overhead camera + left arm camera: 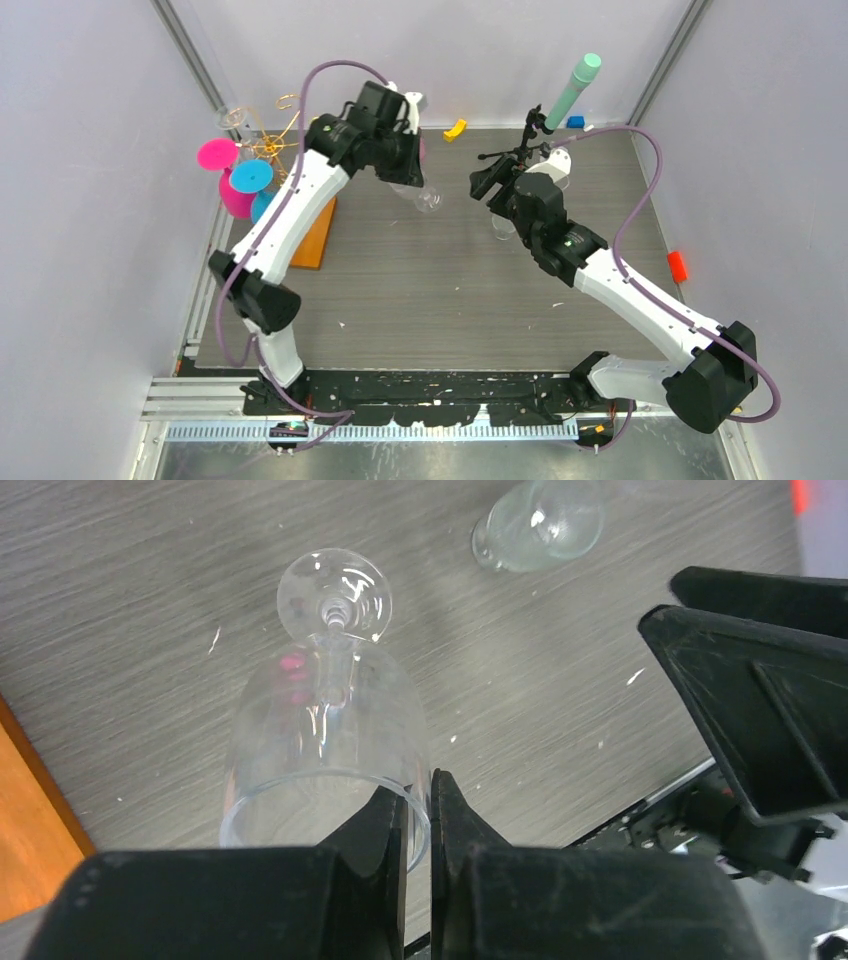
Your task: Take the wine glass off the wine glass rack
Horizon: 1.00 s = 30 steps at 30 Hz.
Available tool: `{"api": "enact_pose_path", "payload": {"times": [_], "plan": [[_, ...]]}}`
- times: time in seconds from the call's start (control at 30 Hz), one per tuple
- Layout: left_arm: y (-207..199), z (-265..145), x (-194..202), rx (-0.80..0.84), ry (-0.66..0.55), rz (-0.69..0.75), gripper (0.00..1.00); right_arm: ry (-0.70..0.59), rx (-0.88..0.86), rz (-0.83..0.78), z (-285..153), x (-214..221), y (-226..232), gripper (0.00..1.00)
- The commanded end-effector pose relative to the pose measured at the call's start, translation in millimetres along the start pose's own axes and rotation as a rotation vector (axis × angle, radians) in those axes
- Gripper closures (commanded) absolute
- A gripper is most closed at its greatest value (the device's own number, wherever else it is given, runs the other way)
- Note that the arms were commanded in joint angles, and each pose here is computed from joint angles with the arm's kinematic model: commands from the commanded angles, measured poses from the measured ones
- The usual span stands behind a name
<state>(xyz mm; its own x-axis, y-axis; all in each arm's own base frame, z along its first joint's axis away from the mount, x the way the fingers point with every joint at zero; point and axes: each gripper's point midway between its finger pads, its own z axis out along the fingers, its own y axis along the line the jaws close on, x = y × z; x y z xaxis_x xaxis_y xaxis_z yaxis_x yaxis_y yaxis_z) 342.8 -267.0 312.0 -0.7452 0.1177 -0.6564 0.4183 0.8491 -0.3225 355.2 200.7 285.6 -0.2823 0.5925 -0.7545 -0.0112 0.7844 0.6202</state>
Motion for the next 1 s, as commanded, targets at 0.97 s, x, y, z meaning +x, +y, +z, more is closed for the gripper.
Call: {"api": "enact_pose_path", "payload": {"times": [0.97], "plan": [[-43.8,135.0,39.4,0.0,0.236,0.091,0.92,0.02,0.217,-0.123,-37.4,-2.9,-62.5,0.2]]}}
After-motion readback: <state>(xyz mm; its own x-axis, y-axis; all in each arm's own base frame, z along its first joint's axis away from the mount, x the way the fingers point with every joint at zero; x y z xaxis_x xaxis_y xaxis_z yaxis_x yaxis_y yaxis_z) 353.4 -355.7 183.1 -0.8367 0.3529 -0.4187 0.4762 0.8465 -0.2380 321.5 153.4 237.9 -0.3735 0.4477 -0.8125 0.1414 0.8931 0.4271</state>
